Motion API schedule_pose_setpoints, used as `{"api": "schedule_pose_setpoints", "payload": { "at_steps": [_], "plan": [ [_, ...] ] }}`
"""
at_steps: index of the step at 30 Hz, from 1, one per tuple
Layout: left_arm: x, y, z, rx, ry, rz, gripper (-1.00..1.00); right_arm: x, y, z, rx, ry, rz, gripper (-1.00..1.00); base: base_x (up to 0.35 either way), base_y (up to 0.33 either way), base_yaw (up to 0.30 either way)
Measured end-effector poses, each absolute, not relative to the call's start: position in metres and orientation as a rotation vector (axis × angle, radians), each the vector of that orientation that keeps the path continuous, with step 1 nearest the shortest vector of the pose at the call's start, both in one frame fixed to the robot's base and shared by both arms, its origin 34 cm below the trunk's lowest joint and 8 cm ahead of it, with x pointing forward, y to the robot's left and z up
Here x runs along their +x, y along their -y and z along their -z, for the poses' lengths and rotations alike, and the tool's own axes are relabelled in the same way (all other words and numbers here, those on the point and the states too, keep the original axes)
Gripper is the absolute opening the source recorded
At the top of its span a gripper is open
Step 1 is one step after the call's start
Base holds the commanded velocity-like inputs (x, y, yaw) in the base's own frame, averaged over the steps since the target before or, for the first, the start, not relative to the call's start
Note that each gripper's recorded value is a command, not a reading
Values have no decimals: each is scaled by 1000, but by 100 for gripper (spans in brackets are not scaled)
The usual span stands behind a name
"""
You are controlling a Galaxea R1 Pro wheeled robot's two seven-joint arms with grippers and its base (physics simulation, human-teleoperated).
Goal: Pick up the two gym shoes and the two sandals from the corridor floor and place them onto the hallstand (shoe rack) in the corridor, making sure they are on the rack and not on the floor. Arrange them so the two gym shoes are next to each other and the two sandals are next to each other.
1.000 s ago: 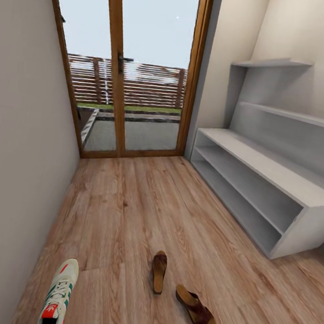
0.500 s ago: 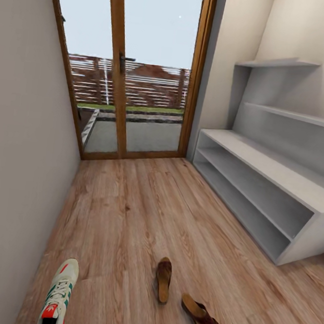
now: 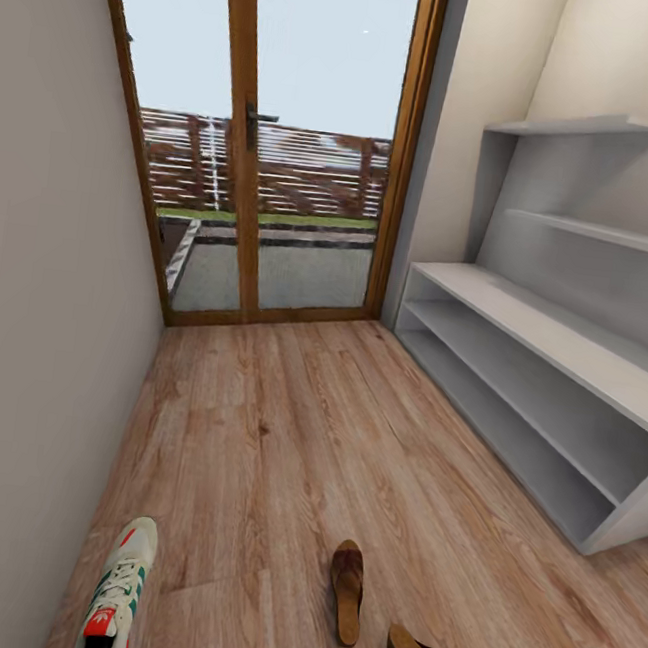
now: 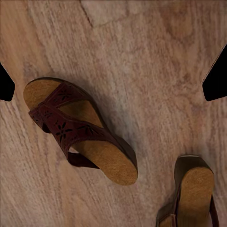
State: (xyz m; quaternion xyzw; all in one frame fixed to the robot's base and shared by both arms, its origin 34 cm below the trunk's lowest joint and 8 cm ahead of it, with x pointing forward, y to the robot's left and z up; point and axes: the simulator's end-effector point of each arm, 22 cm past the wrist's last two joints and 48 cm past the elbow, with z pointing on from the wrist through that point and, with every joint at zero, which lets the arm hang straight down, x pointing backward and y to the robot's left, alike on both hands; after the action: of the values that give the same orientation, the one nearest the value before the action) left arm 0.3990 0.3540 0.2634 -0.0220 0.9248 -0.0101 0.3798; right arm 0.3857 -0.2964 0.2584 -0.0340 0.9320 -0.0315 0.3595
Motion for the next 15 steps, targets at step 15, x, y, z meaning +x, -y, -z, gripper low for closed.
{"api": "schedule_pose_setpoints", "payload": {
  "at_steps": [15],
  "plan": [
    [399, -354, -263, -55, -2362, 26, -100, 386, 296, -259, -88, -2403, 81, 100, 148, 9, 0]
  ]
}}
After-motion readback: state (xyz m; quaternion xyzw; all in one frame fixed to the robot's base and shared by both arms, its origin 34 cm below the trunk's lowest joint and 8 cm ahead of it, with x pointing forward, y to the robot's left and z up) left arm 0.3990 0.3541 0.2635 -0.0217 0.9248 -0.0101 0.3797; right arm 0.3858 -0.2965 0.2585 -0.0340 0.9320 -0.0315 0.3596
